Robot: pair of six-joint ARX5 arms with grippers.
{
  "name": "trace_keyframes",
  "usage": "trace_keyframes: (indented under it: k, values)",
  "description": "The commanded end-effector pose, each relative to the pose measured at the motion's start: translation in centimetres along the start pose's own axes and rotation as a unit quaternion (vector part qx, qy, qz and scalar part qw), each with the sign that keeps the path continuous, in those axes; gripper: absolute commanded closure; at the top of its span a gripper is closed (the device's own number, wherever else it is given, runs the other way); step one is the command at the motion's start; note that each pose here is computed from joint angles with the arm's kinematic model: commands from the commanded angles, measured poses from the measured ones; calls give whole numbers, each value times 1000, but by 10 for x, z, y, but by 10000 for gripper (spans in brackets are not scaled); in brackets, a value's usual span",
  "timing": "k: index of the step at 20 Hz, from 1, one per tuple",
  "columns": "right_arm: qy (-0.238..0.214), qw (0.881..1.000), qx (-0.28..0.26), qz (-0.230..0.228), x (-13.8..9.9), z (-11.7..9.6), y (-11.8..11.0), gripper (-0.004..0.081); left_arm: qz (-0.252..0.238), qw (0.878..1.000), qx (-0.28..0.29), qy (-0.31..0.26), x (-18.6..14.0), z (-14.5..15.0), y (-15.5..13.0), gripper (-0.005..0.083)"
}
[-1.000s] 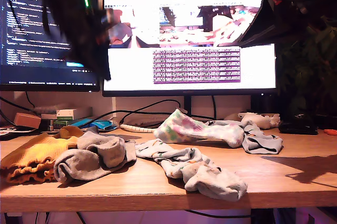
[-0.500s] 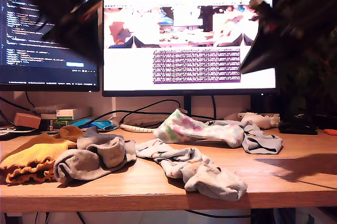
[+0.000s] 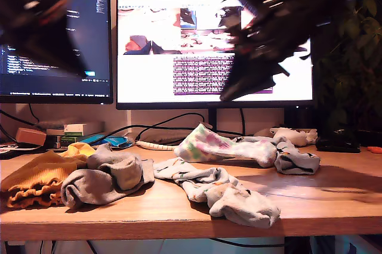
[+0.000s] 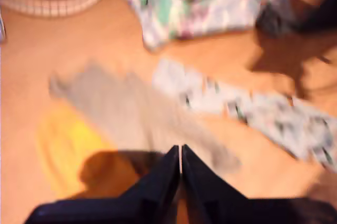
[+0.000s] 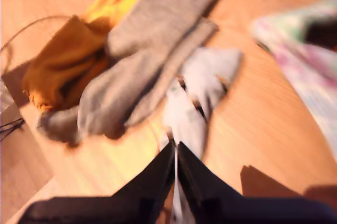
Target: Pair up the socks based on colour and pattern, by placing them on top of one another
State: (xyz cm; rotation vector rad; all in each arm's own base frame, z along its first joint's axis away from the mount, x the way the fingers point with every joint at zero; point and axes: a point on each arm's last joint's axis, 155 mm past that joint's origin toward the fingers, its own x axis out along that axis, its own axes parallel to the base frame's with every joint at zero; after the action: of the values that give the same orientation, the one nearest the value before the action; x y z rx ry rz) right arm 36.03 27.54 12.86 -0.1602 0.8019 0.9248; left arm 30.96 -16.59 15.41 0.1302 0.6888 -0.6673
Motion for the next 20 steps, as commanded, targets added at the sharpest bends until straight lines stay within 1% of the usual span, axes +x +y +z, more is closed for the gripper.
trace_keyframes:
  k: [1,2,3,5,6,9,13,15,20]
  values:
    - [6,1000,-7,-4,15,8,-3,766,-2,1000,-5,2,-2,-4,-2,796]
    - [12,1000,-9,-12,24,12,-8,729,-2,1000,-6,3,-3,-5,-3,796]
    - [20,1000,-4,-20,33,13,-14,673,-3,1000,-17,6,-3,-6,-3,796]
    - [48,999,9,-16,51,8,-21,572,-9,1000,-26,15,-3,-11,-6,796]
    - [62,998,17,-15,58,5,-24,547,-11,999,-25,17,-2,-12,-8,796]
    - [90,995,29,-14,76,0,-32,515,-15,1000,-20,17,-2,-11,-12,796]
    - [108,993,44,-11,89,-1,-37,515,-15,1000,-20,17,-2,-11,-12,796]
    - [119,992,48,-10,96,-8,-39,515,-15,1000,-20,16,-2,-11,-12,796]
    - [135,989,55,-8,100,-18,-38,499,-15,999,-27,14,-2,-10,-12,796]
